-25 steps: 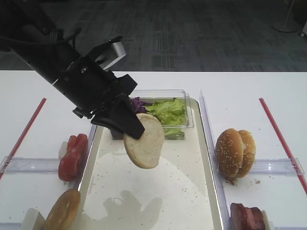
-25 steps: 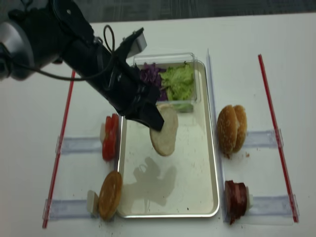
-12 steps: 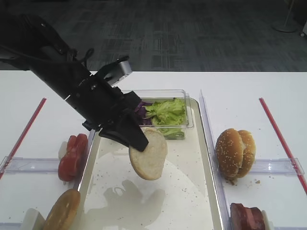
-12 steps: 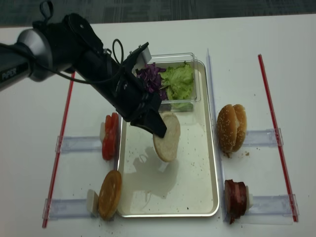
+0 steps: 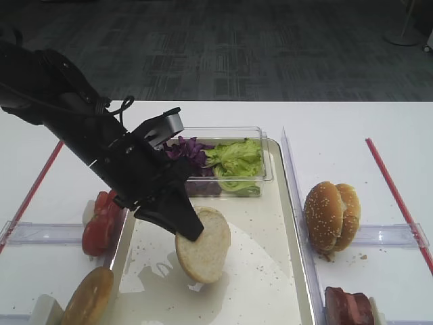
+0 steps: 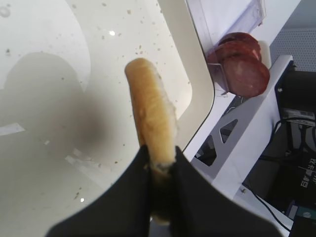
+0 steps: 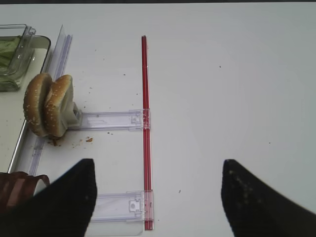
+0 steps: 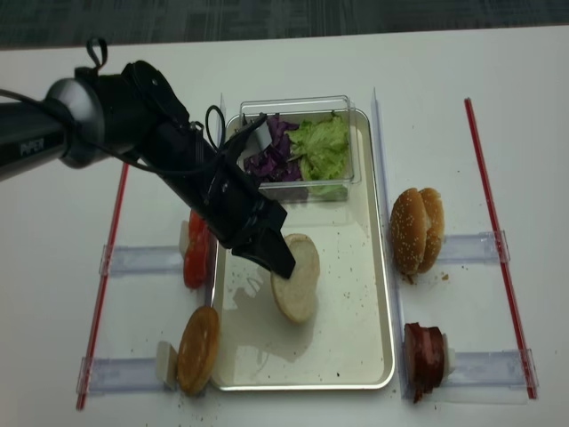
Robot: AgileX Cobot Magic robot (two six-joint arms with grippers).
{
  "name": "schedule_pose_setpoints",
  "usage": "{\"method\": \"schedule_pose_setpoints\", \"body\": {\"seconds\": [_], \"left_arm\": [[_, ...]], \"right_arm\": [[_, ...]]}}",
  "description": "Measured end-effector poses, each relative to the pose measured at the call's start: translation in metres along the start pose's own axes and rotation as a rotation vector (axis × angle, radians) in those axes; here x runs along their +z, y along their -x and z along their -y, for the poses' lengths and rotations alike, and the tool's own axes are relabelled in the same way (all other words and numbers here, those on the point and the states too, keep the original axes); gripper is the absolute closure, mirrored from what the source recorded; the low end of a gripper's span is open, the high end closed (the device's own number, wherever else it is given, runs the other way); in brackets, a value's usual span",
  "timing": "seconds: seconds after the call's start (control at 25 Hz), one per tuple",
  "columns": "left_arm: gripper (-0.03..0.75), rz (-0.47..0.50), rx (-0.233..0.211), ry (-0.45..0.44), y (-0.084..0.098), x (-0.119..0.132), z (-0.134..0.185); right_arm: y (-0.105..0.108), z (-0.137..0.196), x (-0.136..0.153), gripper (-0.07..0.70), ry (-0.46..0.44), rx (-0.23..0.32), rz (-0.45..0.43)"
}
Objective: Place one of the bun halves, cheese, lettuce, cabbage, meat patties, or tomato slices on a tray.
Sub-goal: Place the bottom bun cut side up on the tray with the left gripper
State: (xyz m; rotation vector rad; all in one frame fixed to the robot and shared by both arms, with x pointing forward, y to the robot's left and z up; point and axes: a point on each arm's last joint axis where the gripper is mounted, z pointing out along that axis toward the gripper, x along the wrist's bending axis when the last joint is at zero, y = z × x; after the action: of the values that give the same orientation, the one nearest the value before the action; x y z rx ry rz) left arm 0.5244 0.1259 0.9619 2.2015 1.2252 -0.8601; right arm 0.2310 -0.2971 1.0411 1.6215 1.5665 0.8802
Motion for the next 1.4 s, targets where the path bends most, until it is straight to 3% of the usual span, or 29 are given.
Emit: {"method": "schedule_pose_setpoints", "body": {"seconds": [0.28, 0.76, 1.16, 1.4], "left_arm": [[0.681, 0.010, -0.043, -0.044, -0.015, 0.014, 0.004], [0.681, 0.027, -0.040, -0.079, -0.030, 0.030, 0.004], [0.681, 0.044, -0.020, -0.067, -0.030, 0.031, 0.003], [0.681, 0.042, -0.042, -0.041, -0.037, 0.023, 0.002]], "right_arm": [[0.000, 0.000, 0.000, 0.081, 0.000, 0.000, 0.000], [0.000, 0.000, 0.000, 0.081, 0.000, 0.000, 0.000], [0.000, 0.000, 0.000, 0.081, 0.000, 0.000, 0.000], [0.000, 0.000, 0.000, 0.081, 0.000, 0.000, 0.000]]}}
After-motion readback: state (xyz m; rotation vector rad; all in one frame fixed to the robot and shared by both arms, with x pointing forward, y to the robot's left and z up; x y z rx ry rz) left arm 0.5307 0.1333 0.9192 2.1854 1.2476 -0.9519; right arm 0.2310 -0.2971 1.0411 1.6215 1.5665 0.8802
